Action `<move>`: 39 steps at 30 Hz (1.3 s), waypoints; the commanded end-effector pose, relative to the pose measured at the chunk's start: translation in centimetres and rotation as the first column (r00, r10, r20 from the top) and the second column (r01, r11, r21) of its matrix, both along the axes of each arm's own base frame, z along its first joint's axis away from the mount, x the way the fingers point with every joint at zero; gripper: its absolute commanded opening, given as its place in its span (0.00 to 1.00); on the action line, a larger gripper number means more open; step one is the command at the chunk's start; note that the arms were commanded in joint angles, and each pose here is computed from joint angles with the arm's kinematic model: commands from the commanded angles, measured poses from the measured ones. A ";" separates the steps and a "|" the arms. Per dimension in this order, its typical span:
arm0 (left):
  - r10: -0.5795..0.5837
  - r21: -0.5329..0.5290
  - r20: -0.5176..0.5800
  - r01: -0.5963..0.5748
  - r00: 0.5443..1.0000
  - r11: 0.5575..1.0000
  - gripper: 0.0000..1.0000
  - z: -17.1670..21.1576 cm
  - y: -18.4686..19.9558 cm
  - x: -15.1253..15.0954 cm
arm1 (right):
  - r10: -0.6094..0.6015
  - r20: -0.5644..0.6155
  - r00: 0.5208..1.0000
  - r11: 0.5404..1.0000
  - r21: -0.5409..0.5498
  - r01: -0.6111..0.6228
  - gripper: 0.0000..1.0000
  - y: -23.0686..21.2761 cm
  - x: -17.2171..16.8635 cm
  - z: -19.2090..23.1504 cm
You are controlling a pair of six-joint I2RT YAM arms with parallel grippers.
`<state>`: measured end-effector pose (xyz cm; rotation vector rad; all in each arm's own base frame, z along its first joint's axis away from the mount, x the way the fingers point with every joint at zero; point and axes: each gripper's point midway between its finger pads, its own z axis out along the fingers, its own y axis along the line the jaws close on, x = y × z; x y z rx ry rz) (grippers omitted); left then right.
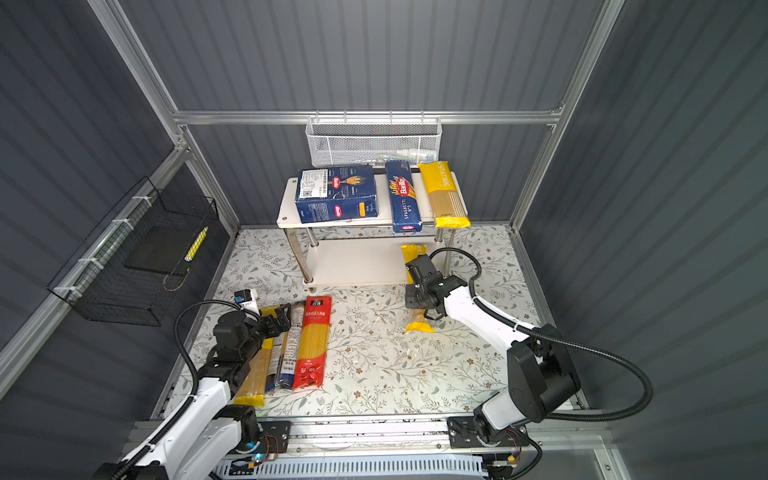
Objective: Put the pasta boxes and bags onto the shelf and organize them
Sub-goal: 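Stand the yellow bag upright against the lower shelf with the right gripper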
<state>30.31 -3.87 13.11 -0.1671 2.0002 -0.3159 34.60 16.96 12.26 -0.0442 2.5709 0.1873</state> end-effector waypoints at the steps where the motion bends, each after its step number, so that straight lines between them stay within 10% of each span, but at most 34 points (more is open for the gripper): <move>1: 0.003 0.016 0.008 -0.003 1.000 1.000 1.00 0.7 0.2 0.3 | -0.011 0.151 0.988 0.999 0.052 0.003 0.09 1.0 3.6 4.2; 18: 0.001 0.017 -0.003 -0.001 1.000 1.000 1.00 0.5 0.2 0.4 | -0.098 0.197 0.975 0.995 0.034 0.093 0.11 -0.2 7.5 3.8; 39: 0.001 0.017 0.001 -0.001 1.000 1.000 1.00 0.6 0.2 0.3 | -0.186 0.178 0.966 0.981 -0.012 0.192 0.37 -2.3 10.8 3.0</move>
